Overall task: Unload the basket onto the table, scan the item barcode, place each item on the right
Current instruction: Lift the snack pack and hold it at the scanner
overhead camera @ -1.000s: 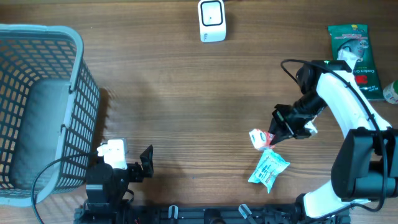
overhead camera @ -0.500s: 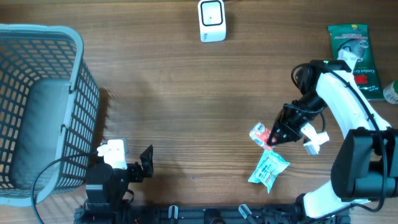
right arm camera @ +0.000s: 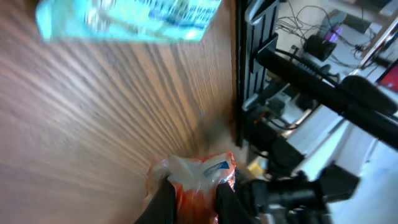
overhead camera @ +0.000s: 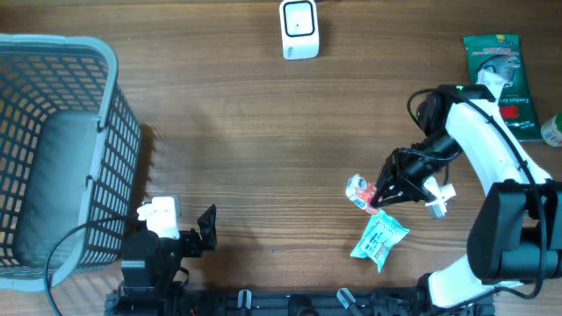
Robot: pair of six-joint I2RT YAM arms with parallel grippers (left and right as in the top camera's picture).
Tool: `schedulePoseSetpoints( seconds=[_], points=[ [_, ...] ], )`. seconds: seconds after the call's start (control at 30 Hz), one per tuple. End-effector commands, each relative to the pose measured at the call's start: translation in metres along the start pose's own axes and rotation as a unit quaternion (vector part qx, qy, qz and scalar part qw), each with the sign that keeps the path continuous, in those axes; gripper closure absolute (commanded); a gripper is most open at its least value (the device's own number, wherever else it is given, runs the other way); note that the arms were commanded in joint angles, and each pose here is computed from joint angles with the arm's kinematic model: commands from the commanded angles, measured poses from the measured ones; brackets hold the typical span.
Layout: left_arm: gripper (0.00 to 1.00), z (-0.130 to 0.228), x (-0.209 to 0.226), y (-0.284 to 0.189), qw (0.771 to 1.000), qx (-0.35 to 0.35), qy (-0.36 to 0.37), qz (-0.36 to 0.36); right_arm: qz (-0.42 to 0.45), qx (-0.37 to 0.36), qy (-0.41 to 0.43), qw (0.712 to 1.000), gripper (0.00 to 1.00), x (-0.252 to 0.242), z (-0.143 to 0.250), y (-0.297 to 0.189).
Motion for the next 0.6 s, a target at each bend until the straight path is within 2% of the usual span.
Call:
schedulePoseSetpoints(
  seconds=[0.0,0.1,0.23,0.33,0.37,0.47,0.5,0.57],
  points=[
    [0.00,0.000,0.000,0.000,1.000,-0.002,-0.003,0.000,0.017,0.073,-0.215,0.974,0.96,-0.005,0.018,0.004],
    [0.00,0.000,0.000,0.000,1.000,-0.002,-0.003,0.000,0.029,0.086,-0.297,0.951,0.96,-0.013,0.031,0.013],
    [0.00,0.000,0.000,0.000,1.000,-0.002,-0.003,0.000,0.044,0.063,-0.336,0.939,0.96,-0.020,0.043,0.029],
    [0.00,0.000,0.000,0.000,1.000,-0.002,-0.003,0.000,-0.003,0.063,-0.383,0.922,0.96,-0.005,0.057,0.035],
    [0.00,0.000,0.000,0.000,1.000,-0.002,-0.003,0.000,-0.042,0.069,-0.401,0.912,0.95,0.007,0.066,0.035],
    [0.00,0.000,0.000,0.000,1.000,-0.002,-0.003,0.000,-0.197,0.082,-0.472,0.856,0.96,0.047,0.107,0.023],
    [0.00,0.000,0.000,0.000,1.000,-0.002,-0.003,0.000,-0.258,0.080,-0.492,0.827,0.96,0.059,0.124,0.015],
    [0.00,0.000,0.000,0.000,1.000,-0.002,-0.003,0.000,-0.368,0.081,-0.550,0.745,0.96,0.070,0.157,-0.003]
  ],
)
Point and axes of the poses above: each gripper's point midway between its finger pads, its own y axis out along the fingers, its own x axis along the line the jaws close on, z = x × y, the point moved 9 cm from there along -y, back along the fingers, and after that the axes turned 8 degrees about y, right-handed, at the moved point
